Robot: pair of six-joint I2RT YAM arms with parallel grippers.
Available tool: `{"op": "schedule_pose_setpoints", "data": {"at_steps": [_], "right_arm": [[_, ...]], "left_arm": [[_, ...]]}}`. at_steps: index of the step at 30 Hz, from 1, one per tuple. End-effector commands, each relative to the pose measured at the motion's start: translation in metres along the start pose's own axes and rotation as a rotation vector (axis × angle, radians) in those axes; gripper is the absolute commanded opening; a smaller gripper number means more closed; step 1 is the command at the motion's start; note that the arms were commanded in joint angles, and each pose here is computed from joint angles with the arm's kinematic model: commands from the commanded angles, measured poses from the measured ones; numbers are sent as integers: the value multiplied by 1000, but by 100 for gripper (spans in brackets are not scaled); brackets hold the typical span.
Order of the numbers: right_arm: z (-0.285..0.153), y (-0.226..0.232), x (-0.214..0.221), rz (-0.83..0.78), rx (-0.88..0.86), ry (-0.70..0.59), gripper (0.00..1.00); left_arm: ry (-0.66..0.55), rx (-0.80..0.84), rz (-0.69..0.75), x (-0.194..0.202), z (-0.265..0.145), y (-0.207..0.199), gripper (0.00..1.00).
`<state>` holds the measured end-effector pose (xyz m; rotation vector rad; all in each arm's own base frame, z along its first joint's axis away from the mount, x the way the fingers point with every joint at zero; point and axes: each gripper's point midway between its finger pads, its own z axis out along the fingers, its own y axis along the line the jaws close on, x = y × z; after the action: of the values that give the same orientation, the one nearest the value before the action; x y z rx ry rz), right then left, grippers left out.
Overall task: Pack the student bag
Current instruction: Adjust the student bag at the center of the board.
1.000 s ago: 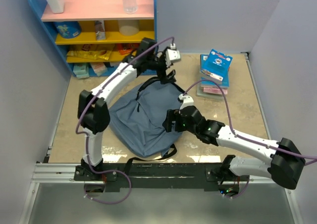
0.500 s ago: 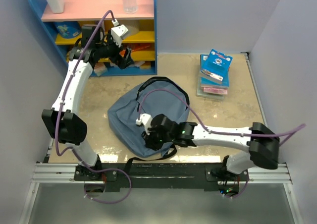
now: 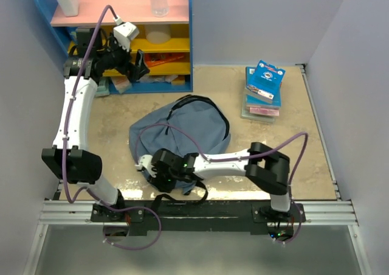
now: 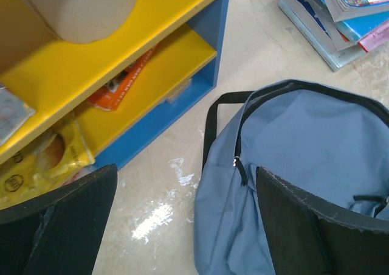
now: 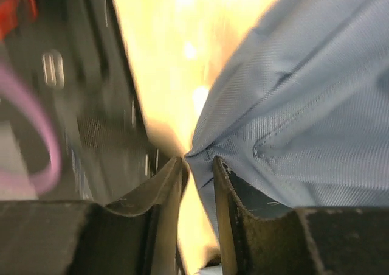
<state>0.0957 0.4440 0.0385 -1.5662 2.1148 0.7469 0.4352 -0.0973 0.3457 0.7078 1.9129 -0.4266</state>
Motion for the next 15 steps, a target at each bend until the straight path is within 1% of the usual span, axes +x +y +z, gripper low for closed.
{"op": "schedule_pose_setpoints", "data": {"at_steps": [1, 2, 4, 5, 7, 8, 9, 10, 11, 12, 13, 14, 15], "right_arm": [[42, -18, -69, 9, 85, -189, 28], [43, -20, -96, 16, 98, -252, 27], [55, -27, -108, 38, 127, -268, 31], [49, -25, -125, 48, 129, -303, 33], [36, -31, -137, 76, 166, -343, 39], [14, -33, -149, 89, 190, -387, 45], [0, -44, -156, 113, 208, -409, 61], [-15, -51, -163, 146, 220, -428, 67], [-44, -56, -173, 168, 234, -458, 71], [-67, -75, -179, 209, 265, -488, 76], [-85, -85, -182, 264, 271, -512, 77], [-121, -106, -180, 319, 300, -550, 78], [-134, -117, -175, 358, 300, -563, 78]], "left_arm": [[-31, -64, 4, -16, -40, 8, 100], [-24, -70, -3, -12, -42, 11, 100], [-6, -92, -34, 2, -47, 28, 100], [2, -91, -47, 8, -47, 33, 100], [43, -85, -62, 24, -48, 39, 100], [60, -78, -69, 30, -45, 39, 100], [61, -71, -65, 33, -44, 38, 100], [74, -60, -82, 43, -39, 36, 100], [47, -55, -70, 39, -38, 35, 99], [38, -41, -81, 40, -36, 32, 93], [38, -18, -98, 46, -32, 28, 88], [9, 2, -97, 40, -31, 23, 79], [5, 19, -103, 40, -29, 16, 75]]}}
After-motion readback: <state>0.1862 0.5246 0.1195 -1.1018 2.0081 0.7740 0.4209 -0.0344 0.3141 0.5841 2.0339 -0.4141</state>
